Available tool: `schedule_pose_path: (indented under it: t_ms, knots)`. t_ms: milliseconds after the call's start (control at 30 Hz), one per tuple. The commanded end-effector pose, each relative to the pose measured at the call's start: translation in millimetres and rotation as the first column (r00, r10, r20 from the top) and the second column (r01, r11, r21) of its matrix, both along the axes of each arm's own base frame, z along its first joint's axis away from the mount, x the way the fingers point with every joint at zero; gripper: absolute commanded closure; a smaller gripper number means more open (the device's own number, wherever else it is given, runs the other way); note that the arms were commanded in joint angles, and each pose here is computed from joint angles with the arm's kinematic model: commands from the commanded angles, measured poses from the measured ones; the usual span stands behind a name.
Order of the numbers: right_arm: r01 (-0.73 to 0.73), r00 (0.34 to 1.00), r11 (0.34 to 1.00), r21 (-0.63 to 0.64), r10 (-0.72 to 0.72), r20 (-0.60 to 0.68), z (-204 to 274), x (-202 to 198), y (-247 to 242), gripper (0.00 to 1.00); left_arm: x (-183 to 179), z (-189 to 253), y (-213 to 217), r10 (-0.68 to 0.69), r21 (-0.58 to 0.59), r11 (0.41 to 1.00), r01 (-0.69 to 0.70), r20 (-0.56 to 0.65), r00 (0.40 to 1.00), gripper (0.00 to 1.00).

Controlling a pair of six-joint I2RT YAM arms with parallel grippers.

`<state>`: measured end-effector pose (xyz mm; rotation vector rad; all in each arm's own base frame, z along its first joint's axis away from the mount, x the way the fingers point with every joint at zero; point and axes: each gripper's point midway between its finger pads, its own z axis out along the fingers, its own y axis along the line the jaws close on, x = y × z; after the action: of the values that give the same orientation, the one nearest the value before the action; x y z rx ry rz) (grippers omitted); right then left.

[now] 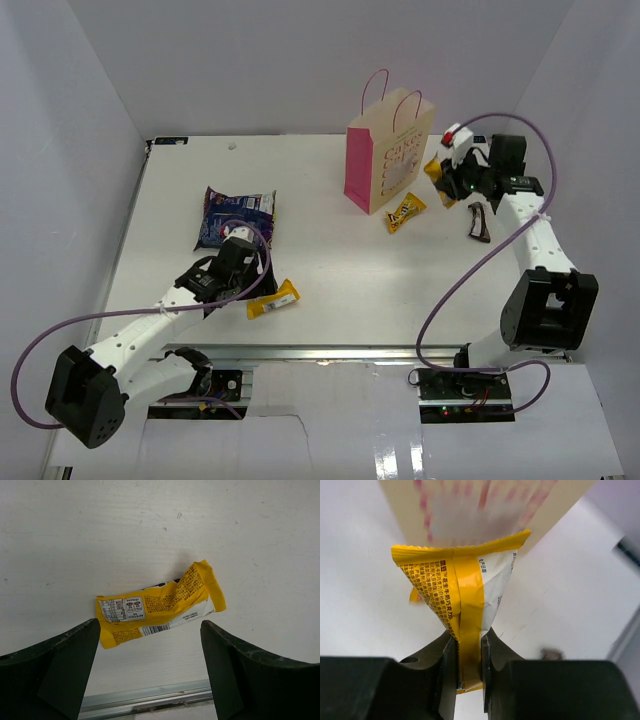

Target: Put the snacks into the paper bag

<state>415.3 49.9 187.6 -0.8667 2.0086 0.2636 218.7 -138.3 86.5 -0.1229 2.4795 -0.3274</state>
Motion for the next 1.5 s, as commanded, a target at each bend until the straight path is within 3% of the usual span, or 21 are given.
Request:
schedule_pose_path:
  t_ms: [0, 33, 100, 167, 233, 333, 467, 633, 900, 1033, 1133, 1467]
  knots:
    - [-0.036, 0.946, 0.983, 0.179, -0.024, 0.324, 137, 40, 20, 0.92, 4, 9, -9, -0.029, -0.02, 0.999, 0.029, 0.002, 1.0, 0.08]
    - [0.044, 0.942, 0.96, 0.276, -0.132, 0.309, 156, 51, 17, 0.92, 4, 8, -10, -0.034, -0.016, 0.999, 0.034, -0.003, 0.999, 0.08]
    - [0.064, 0.901, 0.926, 0.372, -0.214, 0.377, 206, 79, 14, 0.92, 5, 7, -10, -0.038, -0.013, 0.999, 0.037, -0.006, 0.999, 0.08]
    - [0.122, 0.905, 0.854, 0.506, -0.305, 0.296, 215, 104, 16, 0.92, 4, 7, -10, -0.039, -0.016, 0.999, 0.038, -0.004, 0.999, 0.08]
    - [0.062, 0.882, 0.802, 0.594, -0.322, 0.343, 266, 113, 29, 0.92, 2, 7, -9, -0.031, -0.024, 0.999, 0.031, -0.002, 1.0, 0.08]
    - [-0.003, 0.867, 0.765, 0.645, -0.319, 0.383, 290, 134, 56, 0.92, -2, 5, -8, -0.024, -0.037, 0.999, 0.024, -0.006, 1.0, 0.08]
    - [-0.054, 0.797, 0.754, 0.654, -0.363, 0.483, 311, 153, 81, 0.87, -4, 8, -10, -0.023, -0.057, 0.998, 0.022, -0.004, 1.0, 0.09]
    - [-0.046, 0.752, 0.746, 0.665, -0.412, 0.515, 310, 179, 93, 0.83, -6, 10, -12, -0.021, -0.072, 0.997, 0.021, -0.006, 1.0, 0.09]
    - [-0.012, 0.807, 0.793, 0.609, -0.352, 0.475, 261, 179, 102, 0.77, -10, 5, -15, -0.033, -0.072, 0.997, 0.031, -0.028, 0.999, 0.08]
    - [0.001, 0.817, 0.806, 0.591, -0.342, 0.465, 255, 173, 101, 0.56, -9, -4, -14, -0.036, -0.043, 0.999, 0.034, -0.054, 0.998, 0.08]
    - [0.002, 0.813, 0.811, 0.584, -0.342, 0.471, 258, 170, 100, 0.47, -6, -8, -14, -0.032, -0.018, 0.999, 0.031, -0.071, 0.997, 0.08]
    - [-0.03, 0.809, 0.808, 0.588, -0.326, 0.49, 287, 150, 100, 0.41, 5, -20, -29, -0.107, 0.036, 0.993, 0.111, -0.098, 0.989, 0.07]
